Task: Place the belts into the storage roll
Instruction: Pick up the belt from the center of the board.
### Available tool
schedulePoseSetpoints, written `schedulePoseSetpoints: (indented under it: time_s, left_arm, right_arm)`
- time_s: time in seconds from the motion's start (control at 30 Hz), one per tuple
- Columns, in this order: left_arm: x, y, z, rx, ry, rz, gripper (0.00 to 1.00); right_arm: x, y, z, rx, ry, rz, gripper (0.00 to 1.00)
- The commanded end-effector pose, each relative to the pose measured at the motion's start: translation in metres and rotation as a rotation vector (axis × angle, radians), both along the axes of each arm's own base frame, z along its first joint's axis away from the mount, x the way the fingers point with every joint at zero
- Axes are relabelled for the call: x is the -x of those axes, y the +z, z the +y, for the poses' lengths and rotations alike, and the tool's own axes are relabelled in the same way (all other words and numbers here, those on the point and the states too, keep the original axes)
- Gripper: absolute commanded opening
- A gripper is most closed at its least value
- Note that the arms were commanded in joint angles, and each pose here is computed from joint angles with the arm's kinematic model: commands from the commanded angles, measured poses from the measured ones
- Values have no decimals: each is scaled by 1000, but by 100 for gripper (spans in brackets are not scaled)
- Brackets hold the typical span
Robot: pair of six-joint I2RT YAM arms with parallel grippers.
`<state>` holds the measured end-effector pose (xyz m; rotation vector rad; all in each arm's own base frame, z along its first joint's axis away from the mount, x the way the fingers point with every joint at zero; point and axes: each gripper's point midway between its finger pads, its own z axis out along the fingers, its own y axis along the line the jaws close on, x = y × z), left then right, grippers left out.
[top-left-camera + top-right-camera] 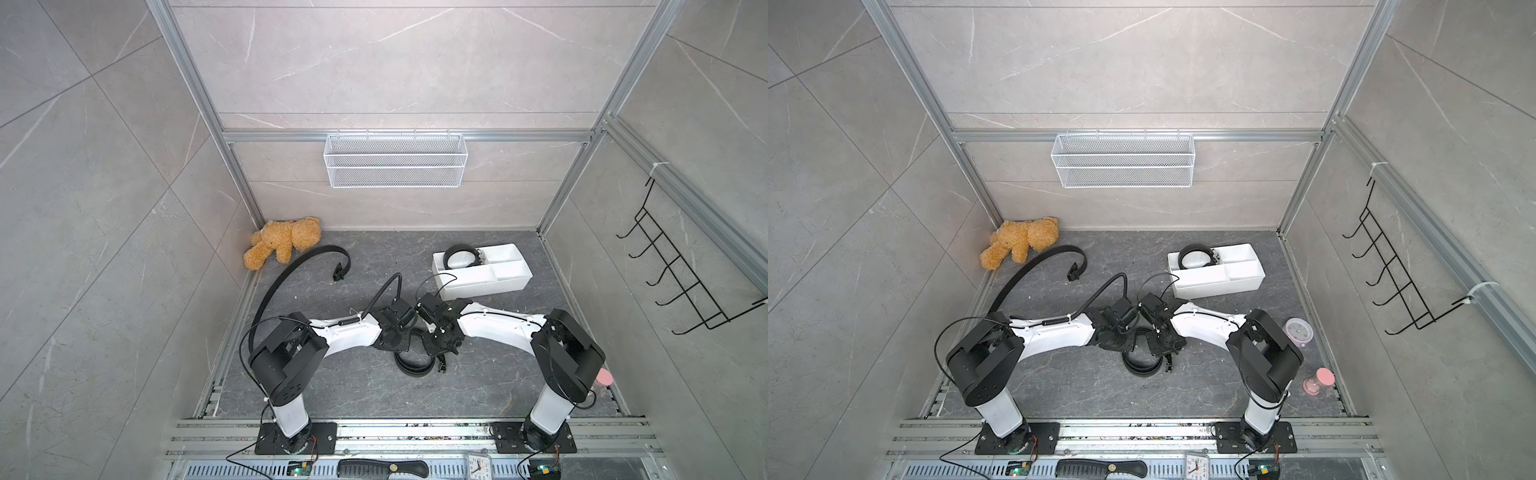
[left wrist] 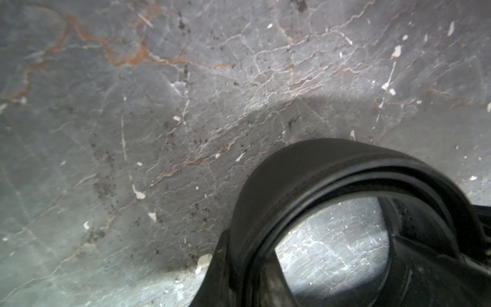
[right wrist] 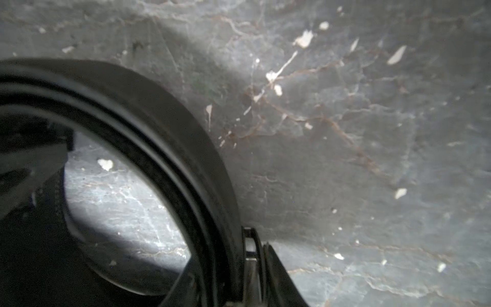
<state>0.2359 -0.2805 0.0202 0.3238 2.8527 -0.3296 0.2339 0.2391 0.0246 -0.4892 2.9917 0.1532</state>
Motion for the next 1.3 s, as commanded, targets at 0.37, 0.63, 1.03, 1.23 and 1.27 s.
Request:
schedulePoseSetpoints:
  time_s: [0.37,0.63,1.03,1.23,1.27]
  left_arm:
    - [23,46,12,73,6,-14,50]
    - [4,139,13,233,22,-192,70]
    - [-6,184,79,288,173,-320,71]
    - [-4,153,82,277,183,-277,71]
    - [-4,149,82,277,185,-273,71]
  right_arm:
    - [-20,30,0,17,18,-267,0]
    - [-42,67,-9,-29,-33,-466,0]
    - [-116,187,-56,-80,-167,-889,0]
    - [-163,209,-97,-119,-277,-1028,0]
    - [-169,210,-103,-134,-290,-1044,0]
